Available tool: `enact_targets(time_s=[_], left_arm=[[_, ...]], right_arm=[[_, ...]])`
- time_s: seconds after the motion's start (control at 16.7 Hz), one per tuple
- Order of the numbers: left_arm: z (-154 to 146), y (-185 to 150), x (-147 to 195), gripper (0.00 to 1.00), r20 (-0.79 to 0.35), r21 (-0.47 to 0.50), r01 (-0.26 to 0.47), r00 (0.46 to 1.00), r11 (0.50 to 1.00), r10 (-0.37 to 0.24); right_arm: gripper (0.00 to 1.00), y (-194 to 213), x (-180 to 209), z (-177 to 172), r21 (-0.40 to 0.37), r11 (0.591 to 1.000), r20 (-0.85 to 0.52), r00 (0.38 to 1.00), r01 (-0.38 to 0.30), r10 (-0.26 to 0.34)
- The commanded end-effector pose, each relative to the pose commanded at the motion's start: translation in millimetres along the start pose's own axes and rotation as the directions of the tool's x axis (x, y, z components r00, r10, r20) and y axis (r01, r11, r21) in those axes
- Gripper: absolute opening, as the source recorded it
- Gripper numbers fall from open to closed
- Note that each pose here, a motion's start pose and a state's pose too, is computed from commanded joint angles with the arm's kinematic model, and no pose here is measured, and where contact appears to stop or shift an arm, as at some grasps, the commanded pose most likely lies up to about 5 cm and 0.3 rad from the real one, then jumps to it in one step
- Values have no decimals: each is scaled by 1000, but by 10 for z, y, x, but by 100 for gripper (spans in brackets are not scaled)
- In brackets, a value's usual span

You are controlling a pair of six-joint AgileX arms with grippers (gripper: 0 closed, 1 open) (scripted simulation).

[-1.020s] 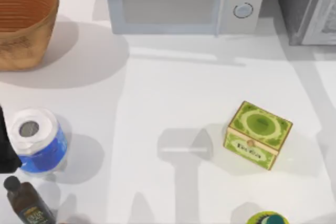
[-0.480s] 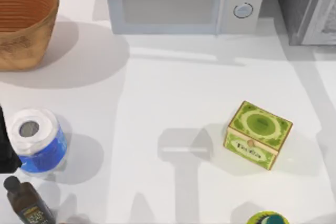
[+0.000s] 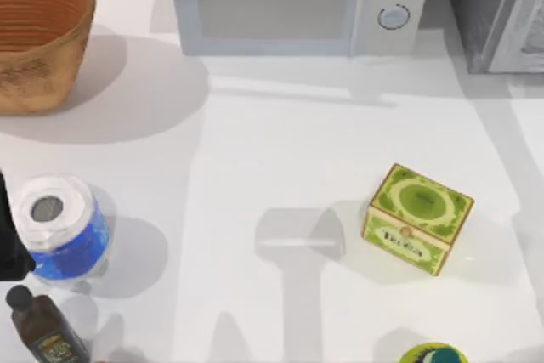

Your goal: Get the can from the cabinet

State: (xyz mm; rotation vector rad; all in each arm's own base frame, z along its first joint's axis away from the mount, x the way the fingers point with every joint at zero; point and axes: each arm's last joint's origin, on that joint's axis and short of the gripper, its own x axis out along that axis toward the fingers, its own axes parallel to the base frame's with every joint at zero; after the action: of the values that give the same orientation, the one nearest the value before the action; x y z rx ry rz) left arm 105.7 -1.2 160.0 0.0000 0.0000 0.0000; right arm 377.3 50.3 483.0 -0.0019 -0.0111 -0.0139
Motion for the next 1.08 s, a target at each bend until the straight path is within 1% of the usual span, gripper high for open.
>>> enact_targets(time_s=[0.42, 0.54, 0.66, 0.84, 0.96, 1.08], left_arm=[[0, 0, 0, 100, 0, 0, 0, 1000, 1000, 0], [0, 0, 0, 100, 0, 0, 0, 1000, 1000, 0], [0, 0, 0, 100, 0, 0, 0, 1000, 1000, 0], [0, 0, 0, 100, 0, 0, 0, 1000, 1000, 0], [0, 0, 0, 100, 0, 0, 0, 1000, 1000, 0], [0, 0, 0, 100, 0, 0, 0, 1000, 1000, 0]], right_arm=[[0, 8, -14, 7, 1, 1000, 0, 1000, -2, 2], [0, 42, -146, 61, -1, 1000, -11, 1000, -5, 5], [0, 76, -442, 205, -2, 1000, -13, 1000, -8, 8], [0, 59, -1127, 490, 3, 1000, 9, 1000, -5, 5], [0, 25, -1519, 586, 3, 1000, 10, 1000, -3, 3], [0, 3, -1744, 616, 2, 1000, 2, 1000, -2, 2]])
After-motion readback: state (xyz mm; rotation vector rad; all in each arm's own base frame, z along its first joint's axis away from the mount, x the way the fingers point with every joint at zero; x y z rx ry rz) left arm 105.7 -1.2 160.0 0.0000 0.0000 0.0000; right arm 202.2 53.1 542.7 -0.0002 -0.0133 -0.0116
